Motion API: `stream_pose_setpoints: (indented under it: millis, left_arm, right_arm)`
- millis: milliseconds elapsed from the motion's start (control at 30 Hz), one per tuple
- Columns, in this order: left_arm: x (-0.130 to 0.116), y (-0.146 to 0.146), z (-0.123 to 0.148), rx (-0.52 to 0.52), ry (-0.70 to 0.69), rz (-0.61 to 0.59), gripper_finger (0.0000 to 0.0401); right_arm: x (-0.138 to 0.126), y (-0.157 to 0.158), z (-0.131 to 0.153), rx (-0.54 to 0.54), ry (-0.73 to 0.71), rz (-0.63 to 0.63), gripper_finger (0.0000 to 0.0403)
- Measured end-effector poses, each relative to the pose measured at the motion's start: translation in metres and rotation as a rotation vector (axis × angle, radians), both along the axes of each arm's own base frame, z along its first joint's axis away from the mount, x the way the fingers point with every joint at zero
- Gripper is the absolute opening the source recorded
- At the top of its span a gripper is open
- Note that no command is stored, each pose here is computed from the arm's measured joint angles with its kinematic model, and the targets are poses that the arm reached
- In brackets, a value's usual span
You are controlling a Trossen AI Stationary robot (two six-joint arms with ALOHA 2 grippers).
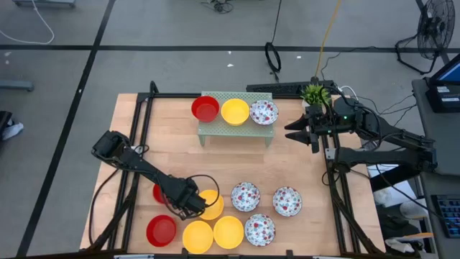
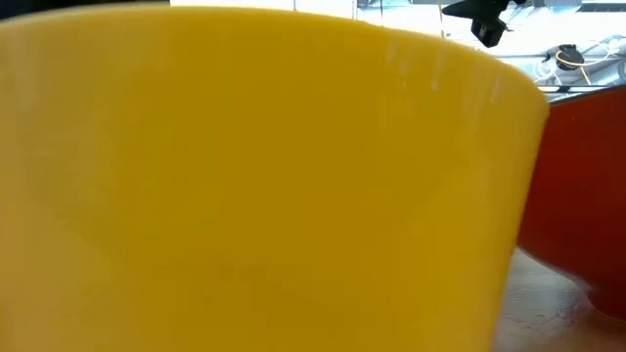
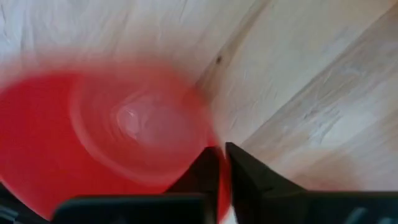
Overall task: Pick & Place Mini bowls
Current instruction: Stack the red bowl on the red bowl on the shelf
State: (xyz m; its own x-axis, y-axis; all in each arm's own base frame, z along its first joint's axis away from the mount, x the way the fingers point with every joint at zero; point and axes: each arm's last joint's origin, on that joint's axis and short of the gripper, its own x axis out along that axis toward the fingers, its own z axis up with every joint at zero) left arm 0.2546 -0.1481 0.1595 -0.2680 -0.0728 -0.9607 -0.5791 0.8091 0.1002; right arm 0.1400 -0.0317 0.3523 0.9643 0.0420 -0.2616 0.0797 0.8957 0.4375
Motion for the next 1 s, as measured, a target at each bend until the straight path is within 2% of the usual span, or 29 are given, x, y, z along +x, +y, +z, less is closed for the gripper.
stream_pose_setpoints:
  millis: [233,400,500,633,767,900,1000]
  left_arm:
    - [-0.001,0.008,0.018,-0.065,-0.048,-0.042,0.0007]
    - [-0.007,0.027,0.061,-0.054,-0.211,-0.003,0.0008]
    - [-0.011,0.042,0.099,-0.036,-0.361,0.034,0.0005]
    - [-0.018,0.067,0.145,0.081,-0.558,0.06,0.0006]
    - [-0.019,0.094,0.189,0.2,-0.719,0.027,0.0005]
    - [-0.015,0.122,0.224,0.355,-0.823,-0.065,0.0005]
    - [-0.008,0.149,0.236,0.434,-0.842,-0.076,0.0004]
  right_arm:
    - [0.0,0.0,0.0,0.001,0.005,-0.001,0.0183]
    - [0.0,0.0,0.0,0.023,0.006,-0.007,0.0183]
    - [0.0,0.0,-0.001,0.026,0.009,-0.007,0.0183]
    - [-0.001,0.0,-0.002,0.011,0.019,-0.002,0.0183]
    - [-0.001,0.0,-0.002,-0.013,0.021,0.004,0.0183]
    - [-0.001,0.0,-0.003,-0.017,0.029,0.007,0.0183]
    - [-0.001,0.0,-0.003,-0.016,0.033,0.007,0.0183]
